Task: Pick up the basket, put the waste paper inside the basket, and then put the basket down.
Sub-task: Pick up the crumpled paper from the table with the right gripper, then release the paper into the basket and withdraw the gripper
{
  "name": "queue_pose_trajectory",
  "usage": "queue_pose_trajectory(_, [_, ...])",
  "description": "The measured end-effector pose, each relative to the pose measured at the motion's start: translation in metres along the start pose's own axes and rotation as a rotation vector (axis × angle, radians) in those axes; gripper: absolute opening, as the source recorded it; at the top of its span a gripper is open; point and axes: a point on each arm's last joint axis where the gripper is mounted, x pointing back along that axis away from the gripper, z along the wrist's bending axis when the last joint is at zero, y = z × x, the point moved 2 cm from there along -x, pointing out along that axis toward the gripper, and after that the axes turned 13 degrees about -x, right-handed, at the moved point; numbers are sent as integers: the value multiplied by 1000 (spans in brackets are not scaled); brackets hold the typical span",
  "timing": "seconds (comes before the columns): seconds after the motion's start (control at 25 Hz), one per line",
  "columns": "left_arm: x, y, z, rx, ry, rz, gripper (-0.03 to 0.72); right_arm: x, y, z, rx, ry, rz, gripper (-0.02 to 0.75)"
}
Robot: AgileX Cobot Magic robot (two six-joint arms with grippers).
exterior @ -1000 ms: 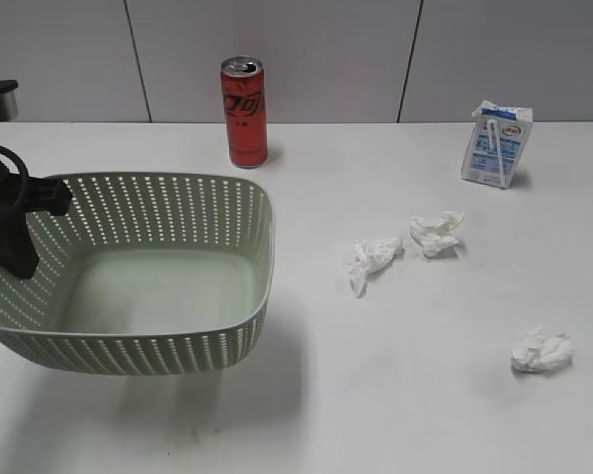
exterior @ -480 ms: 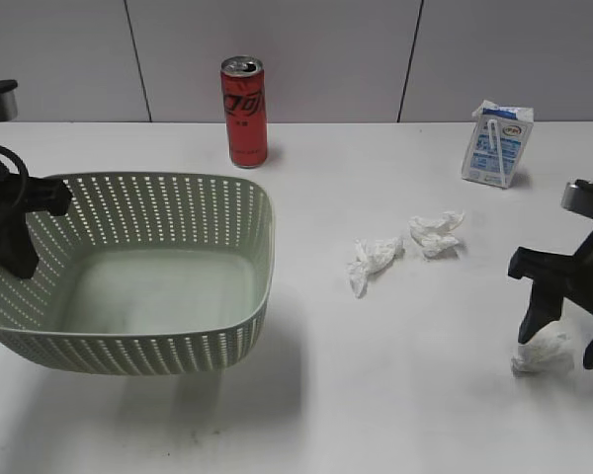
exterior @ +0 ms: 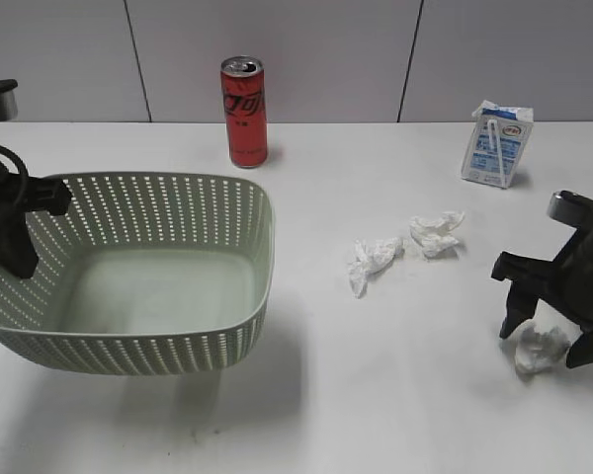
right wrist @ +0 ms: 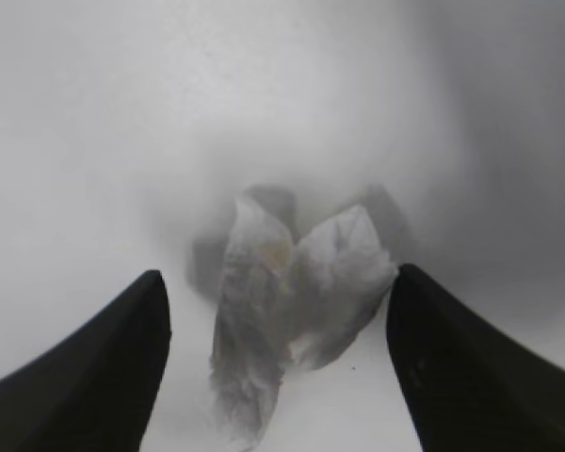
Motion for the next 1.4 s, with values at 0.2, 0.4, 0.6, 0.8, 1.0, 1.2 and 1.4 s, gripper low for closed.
queue_pose_trajectory(0.2, [0, 0, 0, 0, 0, -1, 5, -11, 0, -3, 2, -39, 18, 538])
queue_pose_trajectory(0.4, [0, 0, 0, 0, 0, -1, 5, -12, 0, -4, 3, -43, 18, 400])
queue_pose_trajectory(0.6, [0, 0, 0, 0, 0, -1, 5, -12, 1, -3, 2, -32, 8, 146])
queue_pose_trajectory(0.8, [0, 0, 0, 0, 0, -1, 5, -6, 3, 0, 67, -5, -13, 24])
queue_pose_trajectory(1.0, [0, 0, 0, 0, 0, -1, 5, 43, -2, 25, 278, 192, -99, 24])
queue_pose_trajectory(1.2, [0, 0, 0, 0, 0, -1, 5, 125, -47, 91, 816, 516, -261, 23])
queue_pose_trajectory(1.4, [0, 0, 0, 0, 0, 1, 5, 175, -125, 148, 1261, 735, -400, 23])
